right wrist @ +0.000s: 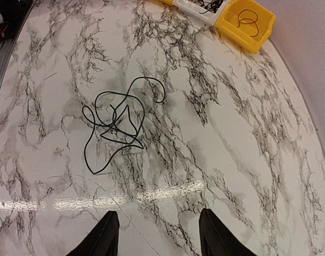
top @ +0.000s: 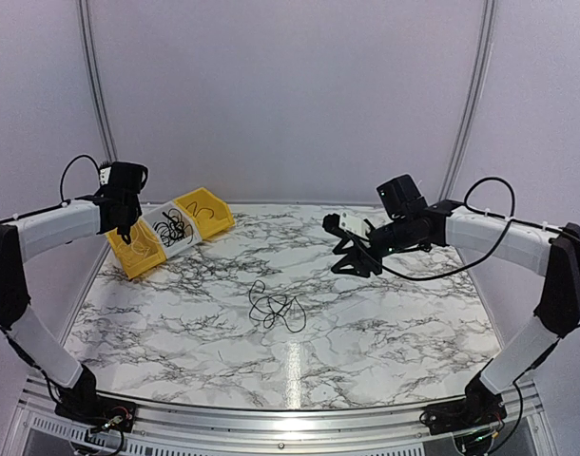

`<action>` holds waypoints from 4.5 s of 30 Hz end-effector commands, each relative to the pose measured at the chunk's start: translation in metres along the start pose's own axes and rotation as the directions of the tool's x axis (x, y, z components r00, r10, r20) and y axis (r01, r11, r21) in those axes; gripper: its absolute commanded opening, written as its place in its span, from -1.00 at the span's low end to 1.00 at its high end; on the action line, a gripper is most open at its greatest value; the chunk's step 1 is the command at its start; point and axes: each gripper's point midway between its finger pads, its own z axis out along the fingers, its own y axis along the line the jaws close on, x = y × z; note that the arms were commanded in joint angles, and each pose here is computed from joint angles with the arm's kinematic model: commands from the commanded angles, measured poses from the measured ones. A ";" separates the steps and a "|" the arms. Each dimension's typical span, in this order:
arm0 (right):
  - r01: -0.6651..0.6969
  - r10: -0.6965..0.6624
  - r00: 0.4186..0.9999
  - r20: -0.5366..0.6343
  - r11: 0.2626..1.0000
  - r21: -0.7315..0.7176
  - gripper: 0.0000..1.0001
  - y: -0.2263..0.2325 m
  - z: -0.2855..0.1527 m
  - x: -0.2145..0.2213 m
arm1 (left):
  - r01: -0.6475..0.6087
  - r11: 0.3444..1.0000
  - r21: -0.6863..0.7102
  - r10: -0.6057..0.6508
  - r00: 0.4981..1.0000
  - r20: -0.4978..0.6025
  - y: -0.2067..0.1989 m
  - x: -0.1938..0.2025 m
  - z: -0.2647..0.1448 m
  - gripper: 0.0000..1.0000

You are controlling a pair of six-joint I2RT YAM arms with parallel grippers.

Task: Untangle the cables

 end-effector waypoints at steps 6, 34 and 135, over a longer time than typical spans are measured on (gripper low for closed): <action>0.017 -0.018 0.999 -0.036 1.000 -0.025 0.04 0.007 0.011 0.004 | 0.046 0.991 -0.123 -0.044 0.999 0.018 0.024 -0.008 0.032 -1.00; 0.046 -0.050 0.995 -0.086 0.998 -0.051 0.04 0.018 0.023 0.010 | 0.029 0.999 -0.046 -0.028 1.000 0.011 0.006 0.005 0.042 -1.00; -0.120 0.141 0.988 0.054 0.948 -0.297 -1.00 0.053 0.048 -0.040 | 0.084 0.050 0.995 0.243 0.966 -0.094 -0.246 0.179 -0.318 0.07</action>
